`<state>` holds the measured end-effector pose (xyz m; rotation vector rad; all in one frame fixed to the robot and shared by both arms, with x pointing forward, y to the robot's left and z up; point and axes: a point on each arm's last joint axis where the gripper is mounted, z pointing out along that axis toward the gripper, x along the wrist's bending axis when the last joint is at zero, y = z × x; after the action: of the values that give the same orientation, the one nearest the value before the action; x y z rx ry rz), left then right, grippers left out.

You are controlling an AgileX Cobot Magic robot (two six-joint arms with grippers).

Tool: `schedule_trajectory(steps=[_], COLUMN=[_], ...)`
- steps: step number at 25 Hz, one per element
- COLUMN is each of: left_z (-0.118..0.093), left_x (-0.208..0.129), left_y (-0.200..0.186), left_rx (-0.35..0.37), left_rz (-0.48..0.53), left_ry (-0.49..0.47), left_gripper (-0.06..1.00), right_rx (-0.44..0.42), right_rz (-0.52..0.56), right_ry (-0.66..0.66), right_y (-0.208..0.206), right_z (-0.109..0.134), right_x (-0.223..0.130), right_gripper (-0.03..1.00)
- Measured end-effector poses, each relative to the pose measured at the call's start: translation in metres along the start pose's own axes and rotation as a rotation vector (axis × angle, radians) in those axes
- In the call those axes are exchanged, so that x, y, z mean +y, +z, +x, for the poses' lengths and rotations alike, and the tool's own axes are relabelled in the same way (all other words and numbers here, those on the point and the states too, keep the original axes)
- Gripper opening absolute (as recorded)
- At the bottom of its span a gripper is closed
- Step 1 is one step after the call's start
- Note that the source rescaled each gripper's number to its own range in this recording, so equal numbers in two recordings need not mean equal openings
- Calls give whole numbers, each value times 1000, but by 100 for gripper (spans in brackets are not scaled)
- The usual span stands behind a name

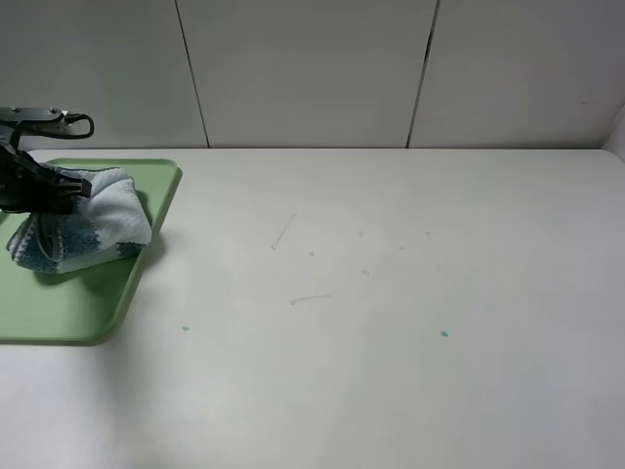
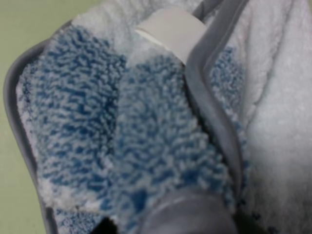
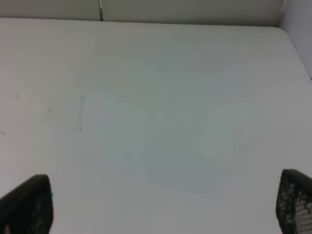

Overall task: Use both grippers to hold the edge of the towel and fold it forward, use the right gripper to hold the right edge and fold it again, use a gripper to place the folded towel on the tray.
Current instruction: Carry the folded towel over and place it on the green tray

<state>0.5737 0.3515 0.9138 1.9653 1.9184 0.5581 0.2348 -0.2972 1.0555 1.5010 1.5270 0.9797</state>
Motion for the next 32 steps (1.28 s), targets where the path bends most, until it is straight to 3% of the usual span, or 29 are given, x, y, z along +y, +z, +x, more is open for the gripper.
schedule_trajectory(steps=[7,9,10,13,14,16,22,32], left_z=[0,0,0,0,1,2,1,-3], left_x=[1,1,1,1,1,1,2,15], left_y=[0,0,0,0,0,0,-9,-77], left_rx=[3,3,4,5,6,7,-2,-16], left_rz=[-6,-8,-11,-13,-14,-14,-8,-96], left_ry=[-18,-24,-27,-31,-32,-35,-33,-18], left_gripper=[16,23,32,75,85,94,99,100], right_rx=[0,0,0,0,0,0,0,0], right_rz=[0,0,0,0,0,0,0,0], right_ry=[0,0,0,0,0,0,0,0], right_y=[0,0,0,0,0,0,0,0], right_z=[0,0,0,0,0,0,0,0], right_x=[0,0,0,0,0,0,0,0], right_gripper=[100,100,100,100,100,100,100,100])
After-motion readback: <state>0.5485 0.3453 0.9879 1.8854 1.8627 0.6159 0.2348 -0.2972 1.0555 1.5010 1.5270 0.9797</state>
